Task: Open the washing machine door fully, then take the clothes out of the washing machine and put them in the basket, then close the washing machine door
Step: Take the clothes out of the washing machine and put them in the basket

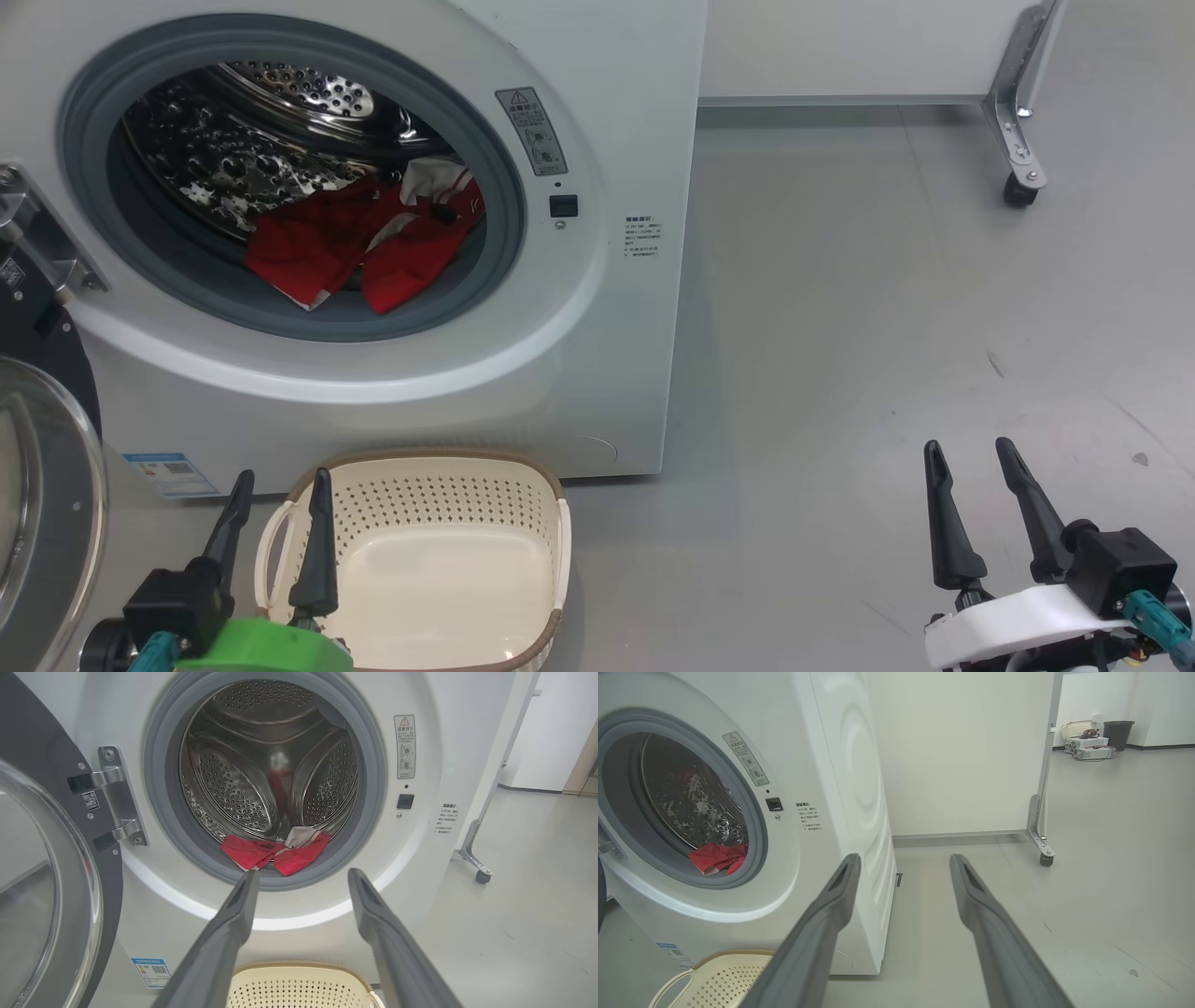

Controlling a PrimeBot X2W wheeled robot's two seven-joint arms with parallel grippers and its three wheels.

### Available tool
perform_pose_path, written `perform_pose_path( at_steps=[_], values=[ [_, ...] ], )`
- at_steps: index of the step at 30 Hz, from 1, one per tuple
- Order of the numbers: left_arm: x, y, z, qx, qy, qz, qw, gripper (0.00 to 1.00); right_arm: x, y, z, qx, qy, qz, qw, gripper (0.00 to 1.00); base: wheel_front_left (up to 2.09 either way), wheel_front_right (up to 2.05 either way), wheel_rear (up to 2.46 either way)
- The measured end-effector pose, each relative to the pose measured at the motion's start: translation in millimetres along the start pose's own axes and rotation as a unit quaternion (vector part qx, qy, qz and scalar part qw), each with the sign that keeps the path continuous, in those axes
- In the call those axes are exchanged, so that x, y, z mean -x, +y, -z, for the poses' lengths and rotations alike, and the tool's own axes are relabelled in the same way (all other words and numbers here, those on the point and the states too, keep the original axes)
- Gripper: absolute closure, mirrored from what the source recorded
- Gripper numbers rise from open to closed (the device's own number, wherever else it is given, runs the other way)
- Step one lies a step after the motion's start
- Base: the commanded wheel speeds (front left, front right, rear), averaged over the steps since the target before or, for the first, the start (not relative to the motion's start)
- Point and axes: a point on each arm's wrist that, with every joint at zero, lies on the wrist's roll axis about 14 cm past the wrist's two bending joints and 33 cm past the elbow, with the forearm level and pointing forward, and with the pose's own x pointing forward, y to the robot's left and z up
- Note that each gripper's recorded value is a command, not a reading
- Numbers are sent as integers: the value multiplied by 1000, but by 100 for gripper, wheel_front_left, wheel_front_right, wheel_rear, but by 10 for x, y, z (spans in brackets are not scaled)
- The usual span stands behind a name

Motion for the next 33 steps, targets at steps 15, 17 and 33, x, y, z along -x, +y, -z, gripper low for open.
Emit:
perform_pose_path(
  at_steps=[15, 17, 33],
  values=[
    [-7, -45, 53, 1, 8, 6, 1000, 0, 10, -19, -4, 1, -1, 4, 1000, 0, 1, -1, 0],
    [-8, -50, 65, 2, 10, 7, 1000, 0, 12, -24, -3, 1, -1, 5, 1000, 0, 0, 0, 0],
    [-13, -58, 107, 2, 16, 9, 1000, 0, 14, -21, 7, -2, 0, 5, 1000, 0, 0, 0, 0]
  ],
)
